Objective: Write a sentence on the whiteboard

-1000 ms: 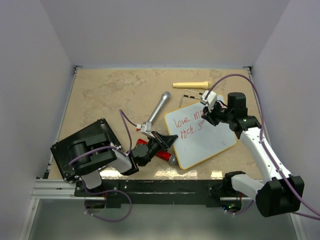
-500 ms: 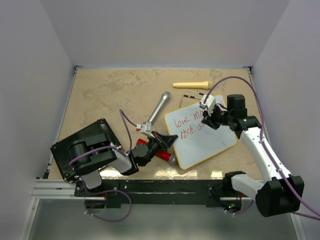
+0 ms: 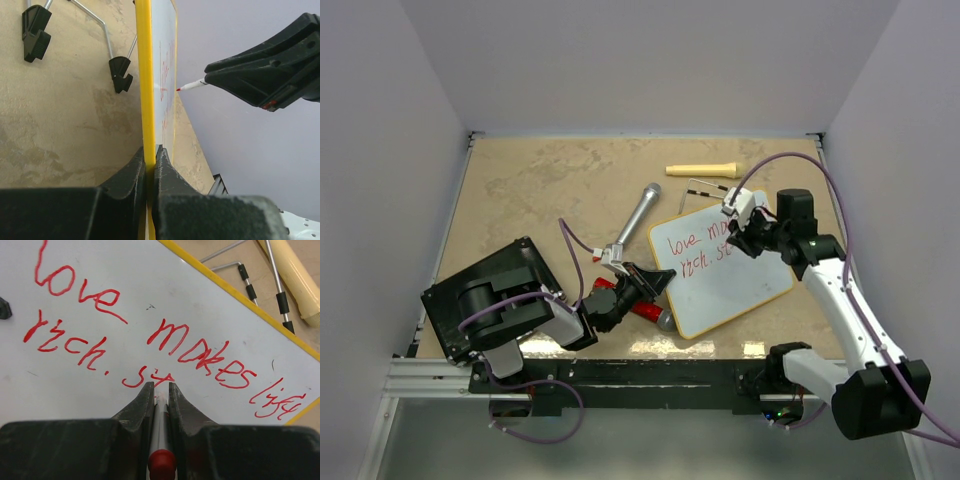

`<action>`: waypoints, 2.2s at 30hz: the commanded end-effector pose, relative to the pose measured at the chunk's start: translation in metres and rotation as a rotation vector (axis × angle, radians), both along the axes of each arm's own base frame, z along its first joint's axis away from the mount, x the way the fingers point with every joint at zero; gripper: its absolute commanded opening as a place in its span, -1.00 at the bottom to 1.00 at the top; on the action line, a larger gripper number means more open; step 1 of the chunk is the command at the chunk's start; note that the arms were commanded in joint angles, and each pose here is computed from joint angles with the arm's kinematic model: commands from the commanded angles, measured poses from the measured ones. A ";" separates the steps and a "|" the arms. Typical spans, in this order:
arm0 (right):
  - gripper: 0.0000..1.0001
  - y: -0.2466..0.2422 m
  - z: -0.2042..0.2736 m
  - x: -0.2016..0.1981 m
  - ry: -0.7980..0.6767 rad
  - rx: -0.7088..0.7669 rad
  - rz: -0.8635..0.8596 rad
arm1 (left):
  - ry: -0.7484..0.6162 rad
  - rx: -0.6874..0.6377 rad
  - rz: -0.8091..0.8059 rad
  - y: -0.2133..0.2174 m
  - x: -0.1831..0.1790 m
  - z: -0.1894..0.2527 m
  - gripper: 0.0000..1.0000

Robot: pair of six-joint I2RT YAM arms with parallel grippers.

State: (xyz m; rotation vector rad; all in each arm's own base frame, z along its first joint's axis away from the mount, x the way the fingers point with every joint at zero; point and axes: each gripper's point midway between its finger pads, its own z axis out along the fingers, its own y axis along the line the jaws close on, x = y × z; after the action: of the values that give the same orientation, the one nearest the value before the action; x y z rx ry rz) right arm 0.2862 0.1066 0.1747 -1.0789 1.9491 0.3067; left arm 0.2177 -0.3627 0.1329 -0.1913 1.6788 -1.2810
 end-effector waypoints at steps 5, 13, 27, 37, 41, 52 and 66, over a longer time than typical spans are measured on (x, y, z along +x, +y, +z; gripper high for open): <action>-1.00 0.011 0.034 -0.006 -0.096 0.081 0.078 | -0.097 0.098 -0.029 -0.001 -0.004 -0.003 -1.00; -1.00 -0.006 0.036 -0.002 -0.118 0.074 0.052 | -0.100 0.095 -0.028 0.000 -0.005 -0.002 -1.00; -1.00 -0.008 0.030 -0.006 -0.079 0.086 0.127 | -0.099 0.094 -0.022 0.003 -0.004 -0.003 -1.00; -1.00 -0.011 0.019 -0.002 -0.037 0.100 0.137 | -0.100 0.090 -0.030 0.000 -0.004 -0.003 -1.00; -1.00 -0.012 0.016 0.002 -0.036 0.103 0.116 | -0.098 0.094 -0.032 -0.001 -0.004 -0.004 -1.00; -1.00 -0.015 0.023 0.021 -0.079 0.130 0.039 | -0.094 0.096 -0.037 -0.003 -0.004 -0.005 -1.00; -1.00 -0.016 0.006 0.020 -0.030 0.103 0.036 | -0.096 0.097 -0.040 -0.005 -0.004 -0.006 -1.00</action>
State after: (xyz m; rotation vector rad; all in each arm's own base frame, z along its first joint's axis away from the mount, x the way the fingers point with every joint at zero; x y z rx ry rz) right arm 0.3054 0.0913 0.1814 -1.0326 1.8719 0.4200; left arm 0.2172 -0.3631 0.1330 -0.1818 1.6784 -1.2806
